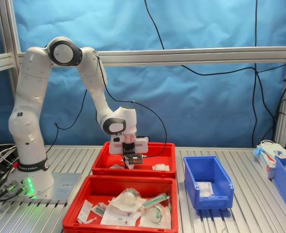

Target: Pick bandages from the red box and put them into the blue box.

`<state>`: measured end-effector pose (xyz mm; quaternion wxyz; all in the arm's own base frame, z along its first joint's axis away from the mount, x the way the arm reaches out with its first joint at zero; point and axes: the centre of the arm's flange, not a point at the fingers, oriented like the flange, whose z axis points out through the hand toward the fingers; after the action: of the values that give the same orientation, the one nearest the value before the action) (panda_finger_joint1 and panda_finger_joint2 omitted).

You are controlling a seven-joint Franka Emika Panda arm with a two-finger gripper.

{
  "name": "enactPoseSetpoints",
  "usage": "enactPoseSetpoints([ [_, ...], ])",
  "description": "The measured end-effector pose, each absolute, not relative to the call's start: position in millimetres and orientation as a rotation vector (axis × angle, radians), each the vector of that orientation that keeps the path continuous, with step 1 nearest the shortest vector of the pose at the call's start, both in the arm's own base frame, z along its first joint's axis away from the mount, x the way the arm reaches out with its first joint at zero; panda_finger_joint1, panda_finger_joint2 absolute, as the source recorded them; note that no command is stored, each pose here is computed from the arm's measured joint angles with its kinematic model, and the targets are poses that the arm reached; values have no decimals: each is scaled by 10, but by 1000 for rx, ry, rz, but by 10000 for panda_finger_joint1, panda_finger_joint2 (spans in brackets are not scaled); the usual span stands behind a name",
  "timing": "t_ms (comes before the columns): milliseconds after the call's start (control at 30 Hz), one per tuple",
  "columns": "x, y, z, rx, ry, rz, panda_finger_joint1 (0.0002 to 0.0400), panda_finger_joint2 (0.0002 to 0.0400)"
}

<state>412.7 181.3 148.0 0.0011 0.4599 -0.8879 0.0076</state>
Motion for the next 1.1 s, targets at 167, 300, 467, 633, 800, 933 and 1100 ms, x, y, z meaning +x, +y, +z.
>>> enactPoseSetpoints([
  [167,4127,1813,1480,1444,-2788,24,117,117],
  [300,4135,1817,1485,1445,-2790,24,67,67],
  [467,4134,1815,1491,1442,-2784,25,58,58],
  [633,4120,1805,1515,1431,-2764,26,58,58],
  [800,4121,1790,1645,1416,-2744,33,58,58],
  [933,4170,1772,1875,1410,-2757,44,58,58],
  [1100,4266,1730,2222,1404,-2802,60,58,58],
])
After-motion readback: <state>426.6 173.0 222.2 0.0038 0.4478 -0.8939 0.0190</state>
